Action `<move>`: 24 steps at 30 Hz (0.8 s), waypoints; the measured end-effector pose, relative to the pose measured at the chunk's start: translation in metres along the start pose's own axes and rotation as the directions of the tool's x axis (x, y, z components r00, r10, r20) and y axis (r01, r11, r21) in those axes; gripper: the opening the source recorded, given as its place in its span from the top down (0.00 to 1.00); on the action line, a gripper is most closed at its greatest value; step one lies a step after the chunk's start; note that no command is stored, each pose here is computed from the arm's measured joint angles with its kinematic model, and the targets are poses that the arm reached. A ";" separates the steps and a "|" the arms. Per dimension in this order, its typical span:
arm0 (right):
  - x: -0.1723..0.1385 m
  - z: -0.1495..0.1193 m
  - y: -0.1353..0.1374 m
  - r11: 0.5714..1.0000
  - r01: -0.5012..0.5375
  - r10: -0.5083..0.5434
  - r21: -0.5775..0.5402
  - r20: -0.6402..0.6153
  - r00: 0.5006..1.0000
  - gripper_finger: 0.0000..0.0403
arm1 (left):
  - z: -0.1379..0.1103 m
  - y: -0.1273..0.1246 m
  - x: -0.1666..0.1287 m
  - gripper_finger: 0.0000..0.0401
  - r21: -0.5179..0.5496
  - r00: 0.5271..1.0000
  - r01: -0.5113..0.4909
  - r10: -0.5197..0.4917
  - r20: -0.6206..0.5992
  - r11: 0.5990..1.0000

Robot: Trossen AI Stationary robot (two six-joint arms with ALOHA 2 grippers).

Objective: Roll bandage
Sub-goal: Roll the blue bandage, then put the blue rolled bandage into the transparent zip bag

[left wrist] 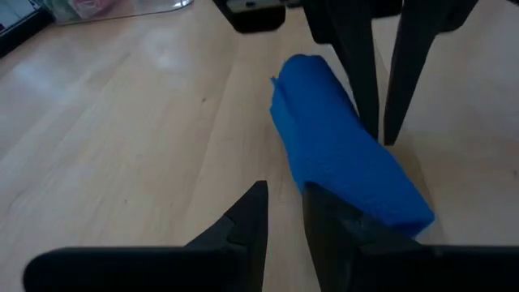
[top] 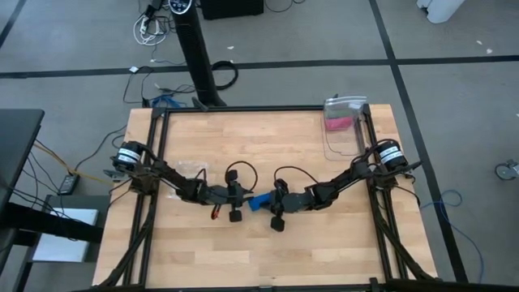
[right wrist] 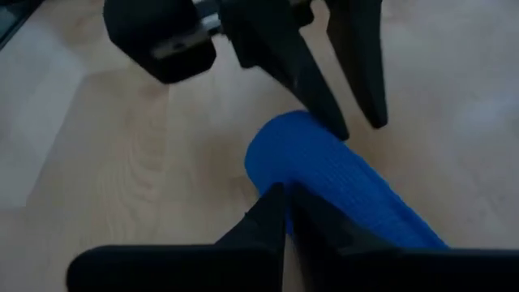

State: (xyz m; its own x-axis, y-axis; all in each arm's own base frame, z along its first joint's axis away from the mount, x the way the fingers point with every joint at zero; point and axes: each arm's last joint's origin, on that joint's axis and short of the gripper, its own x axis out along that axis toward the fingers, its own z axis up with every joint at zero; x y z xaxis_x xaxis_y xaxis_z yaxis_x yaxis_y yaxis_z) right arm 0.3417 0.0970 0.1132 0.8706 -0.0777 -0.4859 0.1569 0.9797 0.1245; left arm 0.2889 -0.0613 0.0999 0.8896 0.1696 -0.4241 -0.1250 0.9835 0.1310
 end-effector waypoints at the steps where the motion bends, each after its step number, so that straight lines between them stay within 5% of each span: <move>1: -0.001 0.002 0.000 1.000 0.001 -0.001 0.000 0.005 1.000 0.92 | 0.000 0.000 0.000 0.79 0.002 1.000 -0.001 0.001 -0.004 1.000; 15: -0.021 0.026 0.008 0.998 0.020 -0.015 -0.061 0.094 0.996 0.90 | -0.001 0.002 -0.009 0.79 0.120 0.994 -0.048 0.059 -0.091 0.992; 24: -0.021 0.026 0.008 0.997 0.020 -0.013 -0.078 0.093 0.996 0.88 | 0.031 -0.001 -0.077 0.79 0.095 0.963 0.034 -0.007 -0.271 0.995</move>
State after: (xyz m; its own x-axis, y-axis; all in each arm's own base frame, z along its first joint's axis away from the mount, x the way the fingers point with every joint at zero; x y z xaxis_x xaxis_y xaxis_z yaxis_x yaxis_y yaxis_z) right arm 0.3366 0.1015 0.1473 0.9082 -0.1069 -0.4047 0.1374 0.9894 0.0471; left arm 0.2340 -0.0778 0.1601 0.7382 0.1734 -0.6519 -0.0525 0.9782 0.2008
